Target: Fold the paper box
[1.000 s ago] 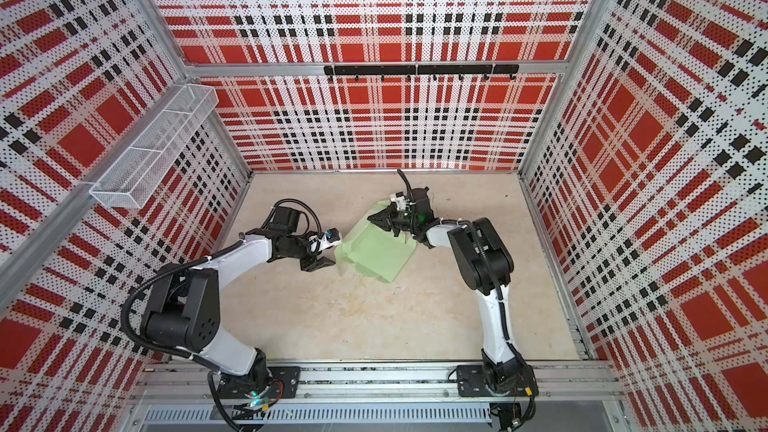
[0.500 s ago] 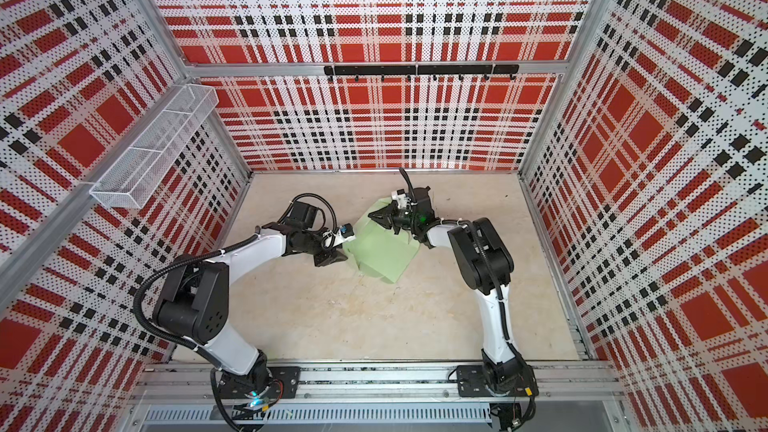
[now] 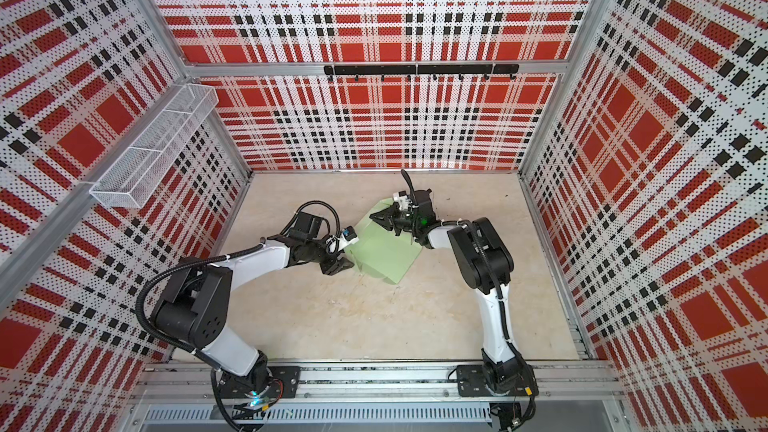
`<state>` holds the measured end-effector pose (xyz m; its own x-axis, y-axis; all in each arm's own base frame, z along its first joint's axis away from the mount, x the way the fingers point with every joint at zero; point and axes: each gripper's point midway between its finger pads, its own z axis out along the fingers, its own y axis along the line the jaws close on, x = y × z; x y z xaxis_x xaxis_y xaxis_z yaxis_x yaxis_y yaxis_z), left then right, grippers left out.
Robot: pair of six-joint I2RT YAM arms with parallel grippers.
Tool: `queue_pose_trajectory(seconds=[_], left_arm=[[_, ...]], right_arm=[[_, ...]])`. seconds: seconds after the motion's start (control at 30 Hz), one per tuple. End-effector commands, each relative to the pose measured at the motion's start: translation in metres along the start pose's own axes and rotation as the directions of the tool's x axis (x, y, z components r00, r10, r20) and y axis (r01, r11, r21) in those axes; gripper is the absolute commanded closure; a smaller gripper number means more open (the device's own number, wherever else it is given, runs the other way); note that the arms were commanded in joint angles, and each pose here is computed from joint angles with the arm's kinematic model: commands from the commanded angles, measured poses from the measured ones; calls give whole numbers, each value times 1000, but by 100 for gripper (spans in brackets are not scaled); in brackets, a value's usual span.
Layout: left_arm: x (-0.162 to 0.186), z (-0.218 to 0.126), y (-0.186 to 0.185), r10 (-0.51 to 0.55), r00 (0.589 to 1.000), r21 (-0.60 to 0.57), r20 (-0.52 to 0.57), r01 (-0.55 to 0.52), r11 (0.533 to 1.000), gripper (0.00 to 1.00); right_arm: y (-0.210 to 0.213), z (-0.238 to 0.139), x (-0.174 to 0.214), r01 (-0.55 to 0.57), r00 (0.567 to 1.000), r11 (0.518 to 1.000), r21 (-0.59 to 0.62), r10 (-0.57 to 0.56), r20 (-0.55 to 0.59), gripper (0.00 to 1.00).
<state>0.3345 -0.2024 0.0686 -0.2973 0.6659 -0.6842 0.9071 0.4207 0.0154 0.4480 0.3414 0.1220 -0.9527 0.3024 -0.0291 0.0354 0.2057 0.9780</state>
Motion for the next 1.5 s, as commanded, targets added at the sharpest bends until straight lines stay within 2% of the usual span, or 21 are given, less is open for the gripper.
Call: queue_pose_trajectory(seconds=[0.0, 0.1, 0.27, 0.57, 0.73, 0.87, 0.93, 1.0, 1.13, 1.23, 1.37, 1.47], left_arm=[[-27, -12, 2, -17, 992, 13, 126, 16, 1000, 35], [-23, -15, 9, -36, 990, 17, 133, 34, 999, 35], [-24, -18, 21, -83, 985, -3, 152, 85, 996, 46], [-33, -20, 27, -95, 987, -39, 126, 100, 994, 47], [-50, -20, 7, -76, 993, 30, 91, 73, 997, 44], [-66, -24, 11, -246, 959, 64, 141, 239, 969, 45], [-66, -19, 12, -266, 952, 68, 151, 258, 964, 48], [-63, -18, 20, -285, 949, 20, 138, 285, 958, 48], [-58, -21, 32, -330, 932, -33, 150, 339, 940, 45], [-58, -22, 34, -372, 912, -39, 174, 384, 922, 44], [-52, -15, 30, -472, 859, -18, 197, 485, 874, 45], [-45, -3, 23, -469, 859, -20, 204, 483, 875, 46]], right_arm=[[-9, 0, -2, 10, 1000, 1000, -1, -10, 15, 100], [-9, 0, -2, 15, 1000, 1000, 12, -15, 10, 100], [-13, -1, -1, 8, 1000, 1000, 23, -8, 12, 100], [-18, 0, 2, -2, 1000, 999, 32, 2, 7, 100], [-18, 1, 1, -9, 1000, 999, 31, 9, 7, 100], [-15, 2, -1, -9, 1000, 1000, 19, 9, 5, 100], [-16, 3, -2, -9, 1000, 1000, 18, 9, 6, 100], [-16, 2, -2, -11, 1000, 1000, 19, 11, 8, 100], [-15, 2, -2, -7, 1000, 1000, 18, 7, 7, 100], [-15, 1, -2, -9, 1000, 1000, 26, 8, 9, 100], [-14, 1, -3, -5, 1000, 1000, 29, 4, 16, 100], [-15, -1, -2, -3, 1000, 999, 33, 3, 20, 100]])
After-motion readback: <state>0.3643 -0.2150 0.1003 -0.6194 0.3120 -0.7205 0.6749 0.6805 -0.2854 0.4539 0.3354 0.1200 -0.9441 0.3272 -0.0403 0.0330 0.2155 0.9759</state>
